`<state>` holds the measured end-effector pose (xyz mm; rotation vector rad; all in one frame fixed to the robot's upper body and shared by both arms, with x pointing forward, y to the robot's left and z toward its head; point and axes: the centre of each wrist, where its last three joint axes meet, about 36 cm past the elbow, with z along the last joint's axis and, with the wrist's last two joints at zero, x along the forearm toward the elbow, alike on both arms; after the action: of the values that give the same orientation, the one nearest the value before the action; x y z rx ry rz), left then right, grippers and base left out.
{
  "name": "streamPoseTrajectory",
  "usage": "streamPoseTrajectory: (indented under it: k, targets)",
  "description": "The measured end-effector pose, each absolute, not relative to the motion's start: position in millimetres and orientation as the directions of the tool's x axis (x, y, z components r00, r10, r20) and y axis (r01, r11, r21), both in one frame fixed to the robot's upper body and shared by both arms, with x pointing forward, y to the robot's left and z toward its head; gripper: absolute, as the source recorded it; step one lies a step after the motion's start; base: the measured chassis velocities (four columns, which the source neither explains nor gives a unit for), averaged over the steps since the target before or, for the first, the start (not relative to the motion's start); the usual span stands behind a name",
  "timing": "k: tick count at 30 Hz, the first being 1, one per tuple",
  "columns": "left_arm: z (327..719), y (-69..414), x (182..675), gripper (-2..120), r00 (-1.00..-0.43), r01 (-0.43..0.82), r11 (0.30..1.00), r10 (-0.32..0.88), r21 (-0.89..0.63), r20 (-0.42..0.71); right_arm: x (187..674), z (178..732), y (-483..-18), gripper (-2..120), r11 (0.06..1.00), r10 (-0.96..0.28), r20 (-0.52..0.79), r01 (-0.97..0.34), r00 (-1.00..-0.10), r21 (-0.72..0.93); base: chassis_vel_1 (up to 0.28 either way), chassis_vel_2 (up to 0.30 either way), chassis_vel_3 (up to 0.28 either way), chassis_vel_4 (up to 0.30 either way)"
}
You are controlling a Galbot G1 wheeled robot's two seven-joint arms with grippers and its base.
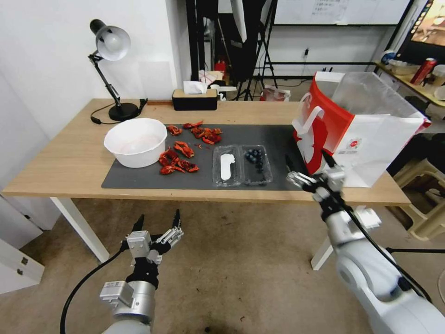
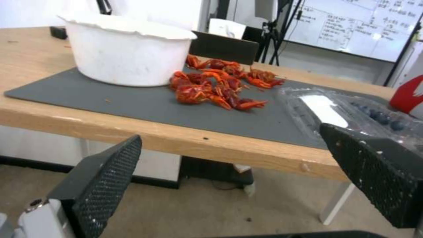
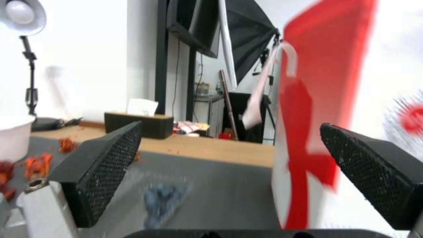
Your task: Close the takeout container lid, then place the container into the takeout bag.
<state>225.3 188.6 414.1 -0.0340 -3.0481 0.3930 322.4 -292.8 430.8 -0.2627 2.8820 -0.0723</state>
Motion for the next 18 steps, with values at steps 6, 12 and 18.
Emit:
streamPoseTrajectory:
  k: [6, 12, 18]
  targets:
    - [414.7, 184.8, 224.9, 100, -0.997, 0.024, 0.964, 0.044, -0.264, 0.071, 280.3, 399.0, -311.1, 100, 0.982, -0.188, -0.208, -0.184, -0.96, -0.04, 0.0, 0.0, 0.0, 0.0]
    - [414.4, 180.9, 223.9, 100, -0.996, 0.022, 0.964, 0.044, -0.267, 0.074, 245.0, 367.7, -315.5, 100, 0.981, -0.192, -0.156, -0.191, -0.969, -0.023, 0.0, 0.0, 0.0, 0.0]
    - [411.2, 180.5, 223.7, 100, -0.996, 0.021, 0.964, 0.043, -0.263, 0.081, 231.1, 356.9, -312.1, 100, 0.98, -0.196, -0.125, -0.197, -0.973, -0.001, 0.0, 0.0, 0.0, 0.0]
